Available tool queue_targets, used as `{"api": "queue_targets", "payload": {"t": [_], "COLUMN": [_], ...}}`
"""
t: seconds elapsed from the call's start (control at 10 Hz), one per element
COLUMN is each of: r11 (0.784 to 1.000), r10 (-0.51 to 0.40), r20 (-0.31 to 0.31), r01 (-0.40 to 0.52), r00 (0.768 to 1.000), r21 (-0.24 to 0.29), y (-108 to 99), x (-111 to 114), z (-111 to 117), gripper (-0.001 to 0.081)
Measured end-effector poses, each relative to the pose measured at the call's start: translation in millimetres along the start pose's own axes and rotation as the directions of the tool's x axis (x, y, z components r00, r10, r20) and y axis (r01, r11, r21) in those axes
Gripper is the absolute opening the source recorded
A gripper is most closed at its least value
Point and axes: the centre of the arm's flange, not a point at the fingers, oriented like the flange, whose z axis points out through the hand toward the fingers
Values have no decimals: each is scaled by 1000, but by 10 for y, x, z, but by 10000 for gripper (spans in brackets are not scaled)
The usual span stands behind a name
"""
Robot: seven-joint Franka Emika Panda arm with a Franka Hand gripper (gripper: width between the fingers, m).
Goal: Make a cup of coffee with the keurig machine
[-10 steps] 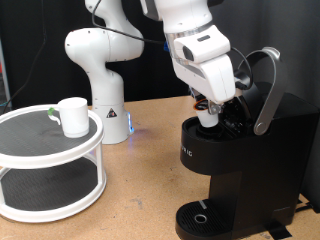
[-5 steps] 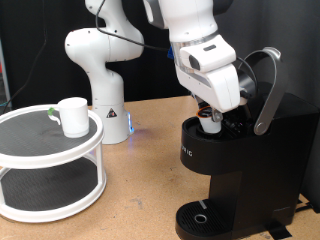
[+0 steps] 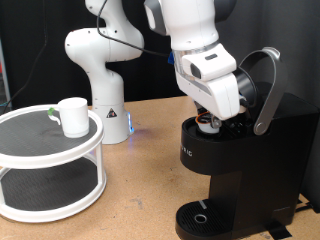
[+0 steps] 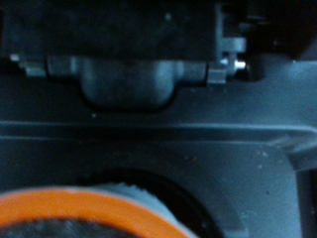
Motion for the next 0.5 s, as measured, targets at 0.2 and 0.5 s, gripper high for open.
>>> {"api": "queue_targets", "payload": {"t": [0.2, 0.5], "r11": [1000, 1000], "r10": [10, 14], "r20": [3, 6], "r01": [-10, -14], "r00": [1000, 1000], "r21": [-10, -14], "y": [-4, -2], "x": [13, 19], "z": [35, 69], "gripper": [447, 447]}}
